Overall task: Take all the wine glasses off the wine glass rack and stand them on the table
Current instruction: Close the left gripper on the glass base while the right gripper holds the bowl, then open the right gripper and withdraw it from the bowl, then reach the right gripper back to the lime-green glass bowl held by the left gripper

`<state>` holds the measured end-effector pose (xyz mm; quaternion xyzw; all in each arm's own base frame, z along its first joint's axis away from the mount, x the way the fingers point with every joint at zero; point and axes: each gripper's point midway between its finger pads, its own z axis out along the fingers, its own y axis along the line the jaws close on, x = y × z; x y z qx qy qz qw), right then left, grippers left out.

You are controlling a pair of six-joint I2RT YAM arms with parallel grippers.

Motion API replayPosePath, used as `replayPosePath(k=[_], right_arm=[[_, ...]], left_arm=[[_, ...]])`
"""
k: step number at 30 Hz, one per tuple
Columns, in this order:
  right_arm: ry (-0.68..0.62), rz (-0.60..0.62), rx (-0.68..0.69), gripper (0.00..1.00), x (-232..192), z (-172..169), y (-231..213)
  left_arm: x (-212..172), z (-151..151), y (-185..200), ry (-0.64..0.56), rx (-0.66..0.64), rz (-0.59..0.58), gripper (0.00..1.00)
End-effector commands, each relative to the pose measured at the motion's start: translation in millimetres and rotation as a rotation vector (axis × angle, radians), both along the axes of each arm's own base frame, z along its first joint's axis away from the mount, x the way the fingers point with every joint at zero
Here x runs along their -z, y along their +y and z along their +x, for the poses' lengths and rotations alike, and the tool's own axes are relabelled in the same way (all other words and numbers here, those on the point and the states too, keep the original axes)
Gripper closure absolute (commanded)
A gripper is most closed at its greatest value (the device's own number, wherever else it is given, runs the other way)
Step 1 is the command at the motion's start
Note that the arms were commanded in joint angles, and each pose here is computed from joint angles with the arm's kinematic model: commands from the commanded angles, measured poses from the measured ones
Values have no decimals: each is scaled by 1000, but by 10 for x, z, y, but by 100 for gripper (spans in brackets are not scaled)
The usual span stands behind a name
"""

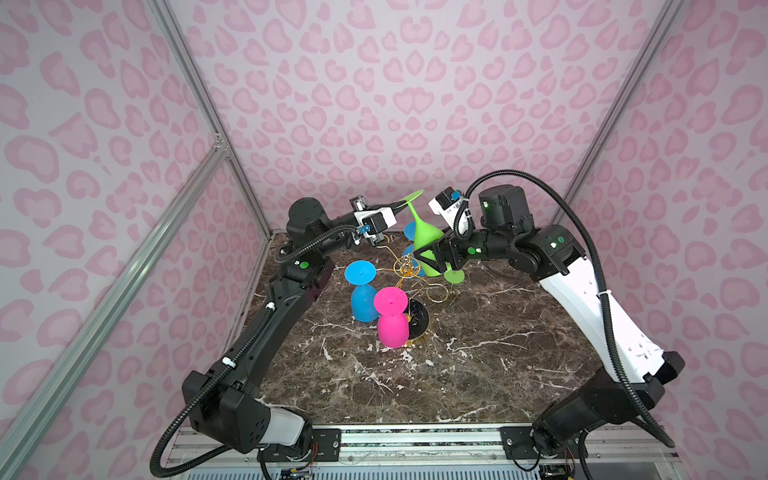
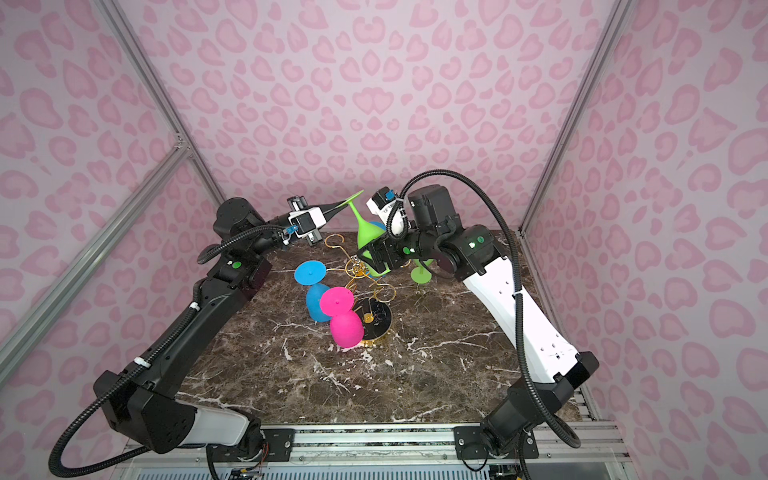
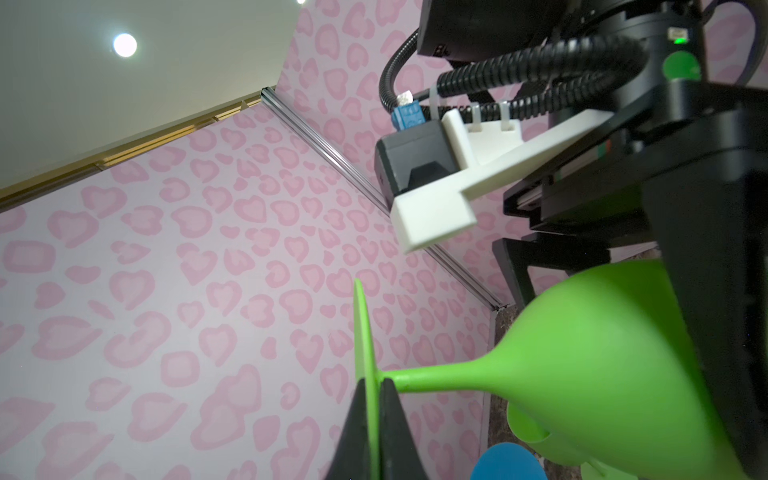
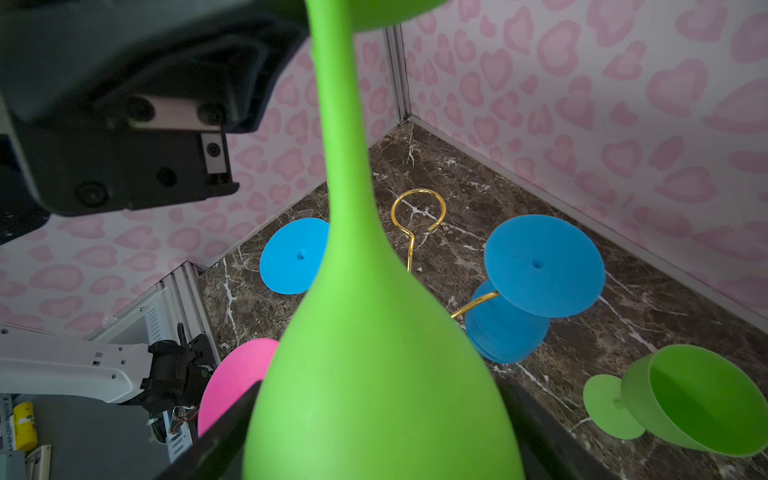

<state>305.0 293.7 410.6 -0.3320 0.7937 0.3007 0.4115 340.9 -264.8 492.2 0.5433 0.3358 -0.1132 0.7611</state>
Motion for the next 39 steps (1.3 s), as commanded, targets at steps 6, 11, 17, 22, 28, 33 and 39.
replayPosePath(k=[6, 11, 17, 22, 28, 33, 39], right_arm=[[-128, 230, 41, 8, -574, -46, -256], [-225, 366, 80, 8, -911, -200, -637], [-306, 425, 151, 17, -1002, -317, -987], [-294, 450, 143, 29, -805, -304, -988], [-269, 500, 125, 42, -711, -235, -920], [-239, 549, 93, 44, -735, -159, -815], [-216, 550, 91, 45, -686, -5, -668]], left_arm=[[-116, 119, 118, 111, -43, -107, 97], [-166, 195, 220, 178, -77, -171, 97], [-323, 283, 390, 334, -123, -323, 97], [-390, 290, 523, 463, -148, -455, 97], [-313, 212, 557, 500, -142, -478, 97], [-301, 171, 577, 500, -143, -483, 97], [-301, 135, 555, 508, -123, -476, 97]])
